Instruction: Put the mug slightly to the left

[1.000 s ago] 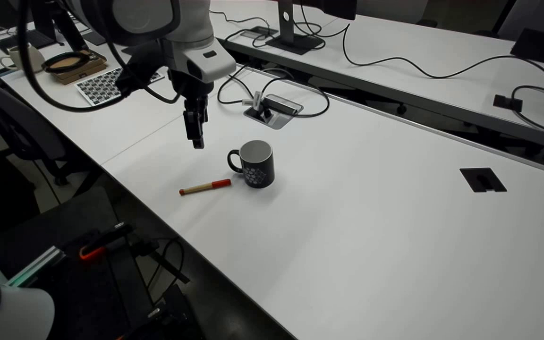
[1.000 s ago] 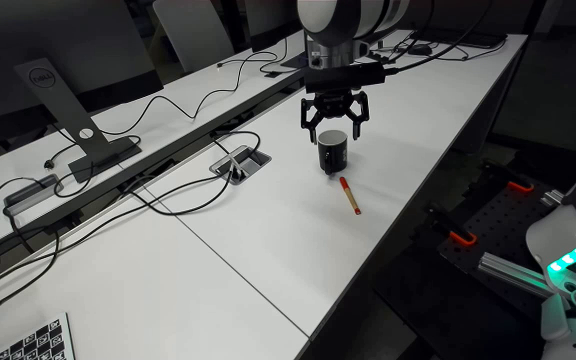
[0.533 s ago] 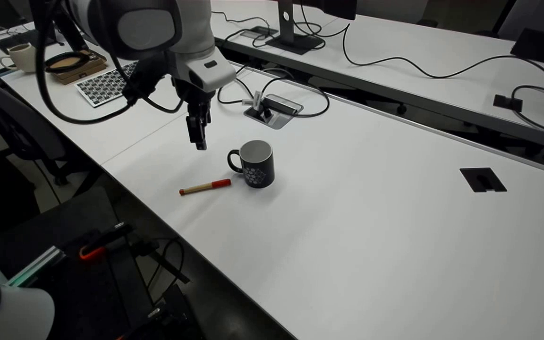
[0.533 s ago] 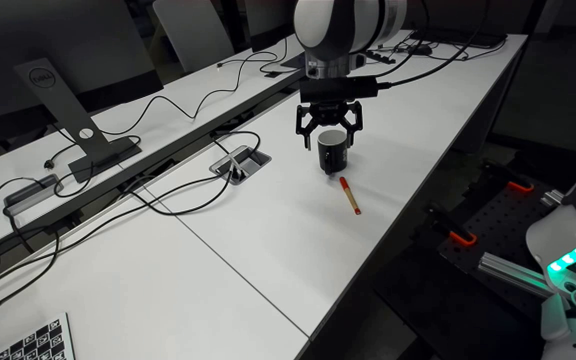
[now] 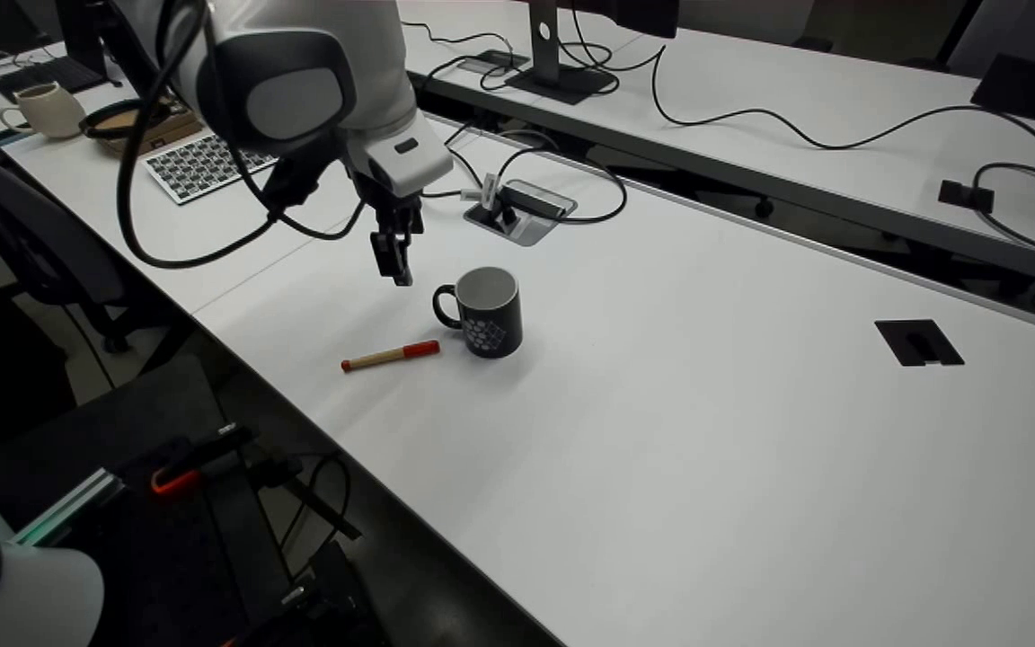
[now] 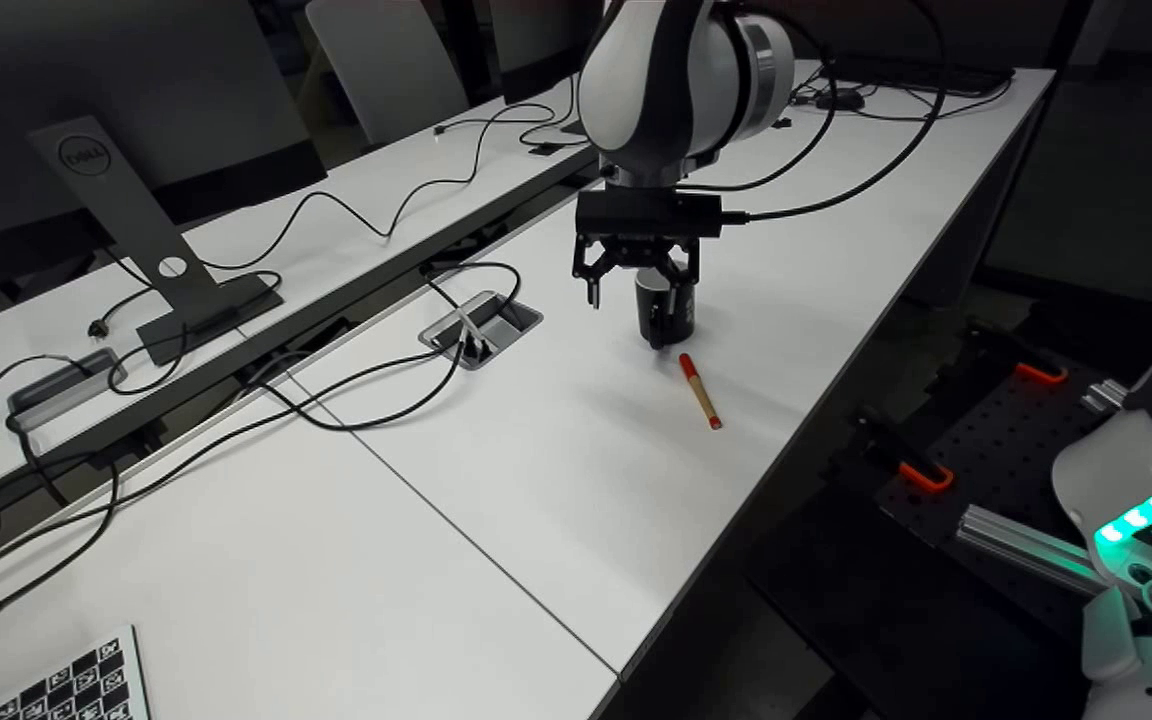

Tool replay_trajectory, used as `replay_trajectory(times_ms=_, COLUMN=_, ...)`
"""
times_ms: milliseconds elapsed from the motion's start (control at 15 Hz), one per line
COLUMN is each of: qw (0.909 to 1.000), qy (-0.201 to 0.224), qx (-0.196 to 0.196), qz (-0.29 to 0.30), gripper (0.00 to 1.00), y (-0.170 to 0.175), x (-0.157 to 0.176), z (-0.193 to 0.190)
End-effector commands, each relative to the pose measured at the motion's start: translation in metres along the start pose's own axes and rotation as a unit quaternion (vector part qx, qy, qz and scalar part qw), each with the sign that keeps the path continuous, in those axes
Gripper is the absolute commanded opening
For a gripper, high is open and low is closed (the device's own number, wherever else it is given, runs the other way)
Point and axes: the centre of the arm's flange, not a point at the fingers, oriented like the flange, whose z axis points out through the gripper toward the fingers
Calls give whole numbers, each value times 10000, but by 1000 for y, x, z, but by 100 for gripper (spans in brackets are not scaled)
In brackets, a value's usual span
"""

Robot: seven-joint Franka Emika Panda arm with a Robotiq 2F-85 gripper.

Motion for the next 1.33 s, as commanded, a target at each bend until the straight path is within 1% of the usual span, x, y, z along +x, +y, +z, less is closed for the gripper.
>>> replay_trajectory(times_ms=0, qw=9982, qy=76, qx=196, qz=557, gripper=100, y=-6, x=7, z=15)
replay_trajectory(times_ms=133, qw=9967, qy=115, qx=293, qz=754, gripper=100, y=-6, x=11, z=18)
replay_trajectory(times_ms=333, qw=9960, qy=236, qx=269, qz=817, gripper=100, y=-6, x=15, z=23)
replay_trajectory(times_ms=600, qw=9953, qy=510, qx=74, qz=824, gripper=100, y=0, x=24, z=23)
replay_trajectory(times_ms=867, qw=9946, qy=747, qx=-156, qz=704, gripper=100, y=3, x=32, z=22)
replay_trajectory(times_ms=1267, qw=9943, qy=813, qx=-305, qz=615, gripper=100, y=-1, x=31, z=28)
